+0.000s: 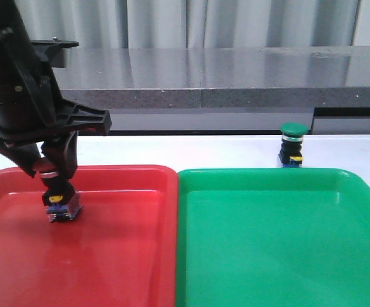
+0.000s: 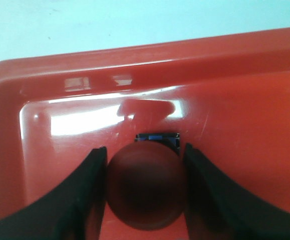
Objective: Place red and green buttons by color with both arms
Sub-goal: 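Lower the red button into the red tray with the left gripper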
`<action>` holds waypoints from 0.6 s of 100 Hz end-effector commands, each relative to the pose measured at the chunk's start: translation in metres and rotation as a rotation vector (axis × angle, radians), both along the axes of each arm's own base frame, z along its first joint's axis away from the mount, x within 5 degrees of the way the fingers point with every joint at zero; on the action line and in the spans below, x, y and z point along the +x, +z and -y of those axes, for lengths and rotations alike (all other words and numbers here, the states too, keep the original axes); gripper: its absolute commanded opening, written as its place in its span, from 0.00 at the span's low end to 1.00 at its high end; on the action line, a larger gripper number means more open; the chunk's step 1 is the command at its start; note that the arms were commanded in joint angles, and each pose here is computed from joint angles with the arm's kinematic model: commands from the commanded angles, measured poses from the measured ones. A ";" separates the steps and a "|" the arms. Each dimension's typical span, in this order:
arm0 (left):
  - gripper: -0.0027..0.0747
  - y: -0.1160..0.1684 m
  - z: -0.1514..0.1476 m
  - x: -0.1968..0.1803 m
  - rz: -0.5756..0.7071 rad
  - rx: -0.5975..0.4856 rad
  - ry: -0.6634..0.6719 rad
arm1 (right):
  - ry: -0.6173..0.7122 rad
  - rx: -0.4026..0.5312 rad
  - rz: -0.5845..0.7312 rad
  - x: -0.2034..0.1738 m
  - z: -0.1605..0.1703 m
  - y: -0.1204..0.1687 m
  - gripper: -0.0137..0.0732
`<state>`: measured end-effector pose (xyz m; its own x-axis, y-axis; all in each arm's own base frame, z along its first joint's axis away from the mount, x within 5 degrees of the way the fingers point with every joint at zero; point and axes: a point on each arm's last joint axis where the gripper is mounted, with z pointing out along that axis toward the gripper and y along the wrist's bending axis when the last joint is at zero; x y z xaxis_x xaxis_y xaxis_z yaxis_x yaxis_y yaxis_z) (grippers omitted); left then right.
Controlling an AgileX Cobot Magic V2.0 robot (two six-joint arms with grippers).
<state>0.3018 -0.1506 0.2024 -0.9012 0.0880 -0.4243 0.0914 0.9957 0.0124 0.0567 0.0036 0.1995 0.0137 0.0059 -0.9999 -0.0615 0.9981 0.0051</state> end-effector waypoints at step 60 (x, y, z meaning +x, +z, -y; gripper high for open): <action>0.82 0.016 0.003 0.001 0.046 -0.020 -0.002 | -0.011 0.003 0.102 -0.002 0.001 0.012 0.08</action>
<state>0.3019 -0.1503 0.1976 -0.9104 0.0907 -0.4036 0.0882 0.9958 0.0248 0.0567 0.0036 0.1995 0.0137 0.0059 -0.9999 -0.0615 0.9981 0.0051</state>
